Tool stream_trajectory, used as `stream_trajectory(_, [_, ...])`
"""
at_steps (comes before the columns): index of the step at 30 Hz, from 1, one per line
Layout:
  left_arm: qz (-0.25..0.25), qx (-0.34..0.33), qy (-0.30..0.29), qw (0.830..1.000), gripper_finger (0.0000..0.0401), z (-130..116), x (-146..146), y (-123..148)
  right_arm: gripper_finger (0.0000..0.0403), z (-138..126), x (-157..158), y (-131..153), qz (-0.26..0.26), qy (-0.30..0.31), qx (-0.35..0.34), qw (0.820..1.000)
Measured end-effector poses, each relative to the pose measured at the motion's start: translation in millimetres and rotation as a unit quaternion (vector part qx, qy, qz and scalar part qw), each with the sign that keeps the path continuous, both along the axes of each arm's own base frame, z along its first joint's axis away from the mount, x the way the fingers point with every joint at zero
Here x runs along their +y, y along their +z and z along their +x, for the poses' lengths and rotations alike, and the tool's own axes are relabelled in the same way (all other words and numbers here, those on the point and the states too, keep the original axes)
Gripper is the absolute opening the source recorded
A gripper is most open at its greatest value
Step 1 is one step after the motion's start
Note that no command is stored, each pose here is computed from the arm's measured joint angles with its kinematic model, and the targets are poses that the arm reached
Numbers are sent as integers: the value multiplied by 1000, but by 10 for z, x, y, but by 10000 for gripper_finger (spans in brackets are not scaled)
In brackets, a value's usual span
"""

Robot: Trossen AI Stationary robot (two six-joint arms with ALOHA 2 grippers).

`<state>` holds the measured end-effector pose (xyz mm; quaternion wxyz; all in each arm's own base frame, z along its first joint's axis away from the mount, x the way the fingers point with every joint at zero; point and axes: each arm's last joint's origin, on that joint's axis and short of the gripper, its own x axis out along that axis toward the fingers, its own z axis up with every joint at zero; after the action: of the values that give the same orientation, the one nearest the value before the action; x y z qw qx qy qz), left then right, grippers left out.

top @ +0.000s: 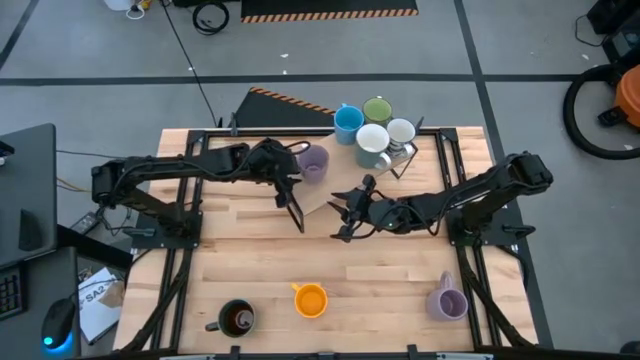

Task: Place coffee mugs
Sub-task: Put the left purple mug on the shelf

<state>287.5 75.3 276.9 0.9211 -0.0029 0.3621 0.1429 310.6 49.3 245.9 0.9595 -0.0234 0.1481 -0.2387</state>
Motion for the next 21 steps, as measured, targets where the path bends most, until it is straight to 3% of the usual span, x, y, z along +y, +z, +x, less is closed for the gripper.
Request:
stream_trajectory(8, [-1,-29,7,1000,126,74,17,4,122,-113,-24,29,34,-20,15,999])
stream_trajectory(21, [-5,-46,13,999,126,138,33,-17,122,-146,-45,40,35,-36,18,999])
